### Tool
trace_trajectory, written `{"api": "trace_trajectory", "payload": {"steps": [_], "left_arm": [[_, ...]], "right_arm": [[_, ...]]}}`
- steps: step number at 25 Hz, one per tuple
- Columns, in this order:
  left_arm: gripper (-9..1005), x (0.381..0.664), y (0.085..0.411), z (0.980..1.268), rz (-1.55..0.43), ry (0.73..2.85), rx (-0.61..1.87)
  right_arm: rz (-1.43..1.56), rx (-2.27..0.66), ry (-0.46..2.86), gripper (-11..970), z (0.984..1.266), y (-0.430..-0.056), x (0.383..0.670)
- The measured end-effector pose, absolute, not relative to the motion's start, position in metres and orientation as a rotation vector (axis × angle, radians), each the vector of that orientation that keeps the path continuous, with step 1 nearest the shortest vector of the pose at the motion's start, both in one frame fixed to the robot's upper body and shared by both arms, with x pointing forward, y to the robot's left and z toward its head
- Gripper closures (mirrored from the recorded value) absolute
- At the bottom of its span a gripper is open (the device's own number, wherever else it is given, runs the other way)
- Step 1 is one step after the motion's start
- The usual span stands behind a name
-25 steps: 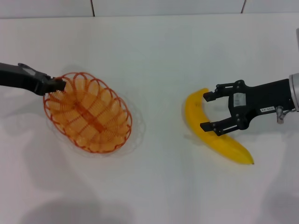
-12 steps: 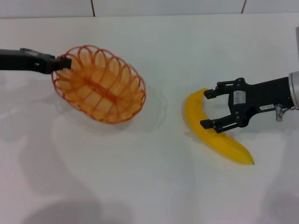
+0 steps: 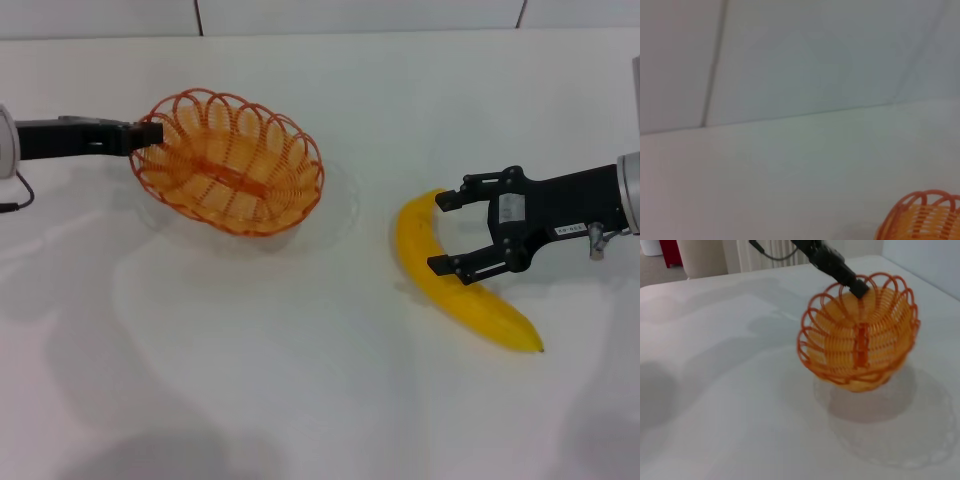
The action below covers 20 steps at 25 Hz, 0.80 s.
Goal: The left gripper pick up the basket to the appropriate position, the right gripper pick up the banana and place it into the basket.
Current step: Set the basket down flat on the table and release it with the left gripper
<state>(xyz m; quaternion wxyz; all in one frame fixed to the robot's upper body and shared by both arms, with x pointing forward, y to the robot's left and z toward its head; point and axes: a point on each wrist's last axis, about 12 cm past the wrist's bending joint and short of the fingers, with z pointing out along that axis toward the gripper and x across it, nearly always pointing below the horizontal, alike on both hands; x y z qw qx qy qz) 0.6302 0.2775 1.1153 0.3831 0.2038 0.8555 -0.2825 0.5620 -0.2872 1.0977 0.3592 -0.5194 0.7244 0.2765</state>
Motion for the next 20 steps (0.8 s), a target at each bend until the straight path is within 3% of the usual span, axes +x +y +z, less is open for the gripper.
{"api": "trace_trajectory", "payload": {"steps": [20], "left_arm": [[880,0.625,0.275,1.087,-0.736,2.225,0.355]], "right_arm": [[0.713,-1.340,1.869,77,1.098,-0.287,0.562]]}}
